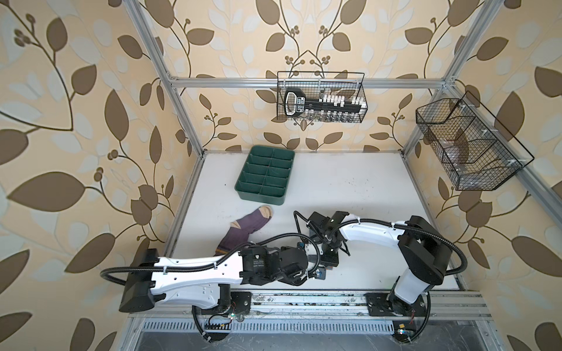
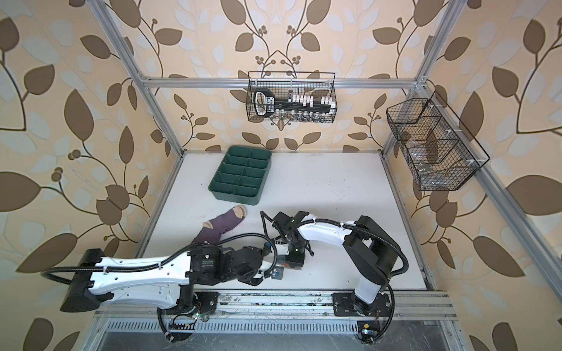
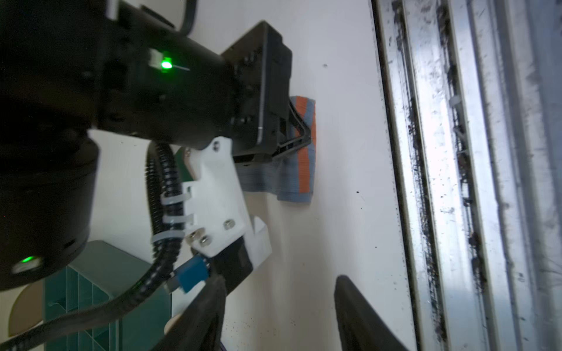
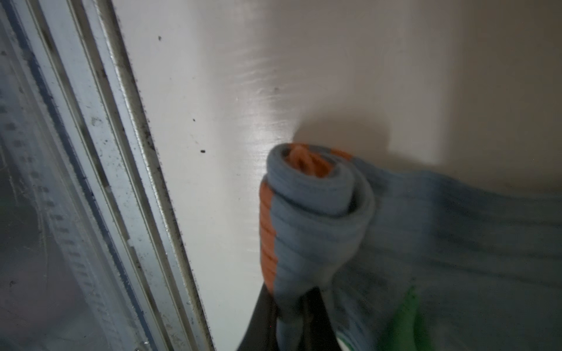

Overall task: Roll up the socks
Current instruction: 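Lift the left gripper off and regrasp the roll next to the right gripper, then lift the right gripper off and regrasp the roll toward the green toe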

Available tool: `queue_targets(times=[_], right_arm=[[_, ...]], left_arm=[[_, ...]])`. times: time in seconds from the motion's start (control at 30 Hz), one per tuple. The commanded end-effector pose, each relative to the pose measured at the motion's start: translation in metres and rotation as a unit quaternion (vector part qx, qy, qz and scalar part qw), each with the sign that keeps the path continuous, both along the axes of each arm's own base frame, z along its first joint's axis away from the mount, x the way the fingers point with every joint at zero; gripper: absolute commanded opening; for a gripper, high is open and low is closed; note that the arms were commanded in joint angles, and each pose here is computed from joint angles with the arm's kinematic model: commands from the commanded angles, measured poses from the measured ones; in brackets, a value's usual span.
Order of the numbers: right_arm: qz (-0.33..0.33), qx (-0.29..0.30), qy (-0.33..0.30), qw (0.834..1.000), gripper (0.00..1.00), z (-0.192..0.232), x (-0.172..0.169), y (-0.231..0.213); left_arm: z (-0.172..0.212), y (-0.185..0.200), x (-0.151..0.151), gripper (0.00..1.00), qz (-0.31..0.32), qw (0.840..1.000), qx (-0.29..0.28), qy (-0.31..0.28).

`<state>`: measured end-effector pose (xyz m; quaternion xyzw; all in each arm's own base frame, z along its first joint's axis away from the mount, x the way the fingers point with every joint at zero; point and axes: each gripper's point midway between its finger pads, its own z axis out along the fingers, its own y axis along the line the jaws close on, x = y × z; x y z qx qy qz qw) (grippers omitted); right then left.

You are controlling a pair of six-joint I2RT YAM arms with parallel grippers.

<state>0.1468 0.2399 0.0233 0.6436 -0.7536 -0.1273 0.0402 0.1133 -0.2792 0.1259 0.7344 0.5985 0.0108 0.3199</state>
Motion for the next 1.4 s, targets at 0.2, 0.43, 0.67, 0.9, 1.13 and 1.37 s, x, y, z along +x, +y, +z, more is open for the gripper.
queue_targets(times=[0.2,0.43,0.67,0.9,1.13,1.37], right_arm=[[-0.006,-0.021,0.033,0.999,0.03,-0.021,0.001,-0.009],[-0.005,-0.018,0.033,0.999,0.04,-0.022,0.002,-0.008],[-0.003,0.004,0.025,1.0,0.06,-0.012,0.004,-0.002],[0.002,0.036,0.023,0.999,0.14,0.001,0.001,0.004],[-0.014,0.074,-0.081,0.994,0.51,0.026,0.024,0.003],[-0.144,0.191,-0.354,0.904,0.64,0.128,0.098,-0.018]], left_arm=[[-0.046,-0.035,0.01,0.48,0.019,0.997,0.021,-0.066],[-0.084,-0.056,0.02,0.42,0.033,0.995,0.036,-0.086],[-0.114,-0.049,0.02,0.22,0.033,0.993,0.08,-0.079],[-0.122,-0.048,0.027,0.0,0.05,0.99,0.088,-0.095],[-0.122,-0.044,0.002,0.0,0.032,0.993,0.111,0.039],[-0.124,-0.038,-0.016,0.0,0.048,0.965,0.152,0.208]])
